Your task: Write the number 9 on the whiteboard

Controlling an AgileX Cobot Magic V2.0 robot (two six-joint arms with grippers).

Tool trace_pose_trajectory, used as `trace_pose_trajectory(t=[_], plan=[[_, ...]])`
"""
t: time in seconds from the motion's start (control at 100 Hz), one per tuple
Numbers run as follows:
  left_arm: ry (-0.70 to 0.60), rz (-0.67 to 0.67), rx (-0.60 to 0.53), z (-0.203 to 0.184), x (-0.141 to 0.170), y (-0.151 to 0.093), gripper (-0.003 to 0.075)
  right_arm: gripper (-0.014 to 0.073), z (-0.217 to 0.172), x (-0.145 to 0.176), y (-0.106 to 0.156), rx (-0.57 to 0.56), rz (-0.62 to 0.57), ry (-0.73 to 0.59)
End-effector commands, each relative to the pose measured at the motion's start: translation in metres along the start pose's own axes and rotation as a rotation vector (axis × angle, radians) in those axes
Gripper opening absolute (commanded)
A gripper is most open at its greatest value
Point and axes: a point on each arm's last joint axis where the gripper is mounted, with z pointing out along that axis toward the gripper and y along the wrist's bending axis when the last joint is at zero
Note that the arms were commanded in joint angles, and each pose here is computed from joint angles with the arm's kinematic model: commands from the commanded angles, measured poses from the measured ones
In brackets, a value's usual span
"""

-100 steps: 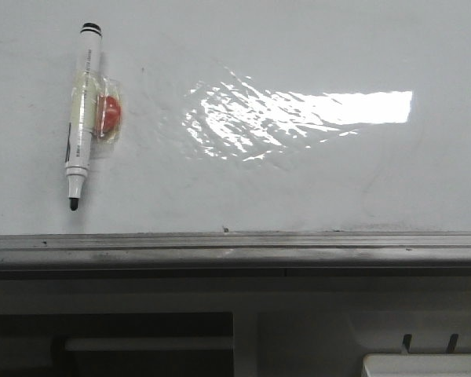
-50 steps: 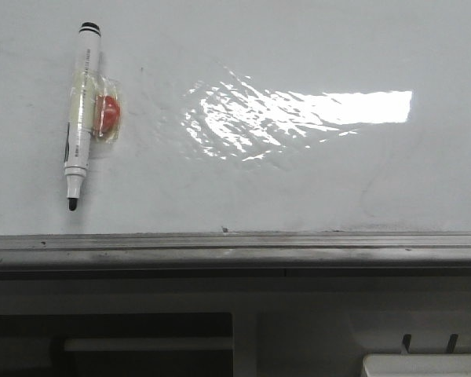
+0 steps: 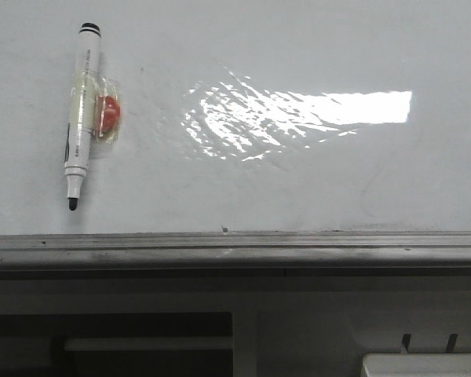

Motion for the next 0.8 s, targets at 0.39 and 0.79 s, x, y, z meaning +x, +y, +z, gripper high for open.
trace_pose_trajectory(t=[0.39, 0.79], plan=[[-0.200, -0.026, 0.049, 0.001, -0.023, -0.005, 0.0398, -0.0069, 0.000, -0.017, 0.003, -0.002, -0.016, -0.074], [-0.047, 0.036, 0.254, 0.022, -0.015, -0.024, 0.0398, -0.0069, 0.000, -0.015, 0.003, 0.000, -0.016, -0.061]])
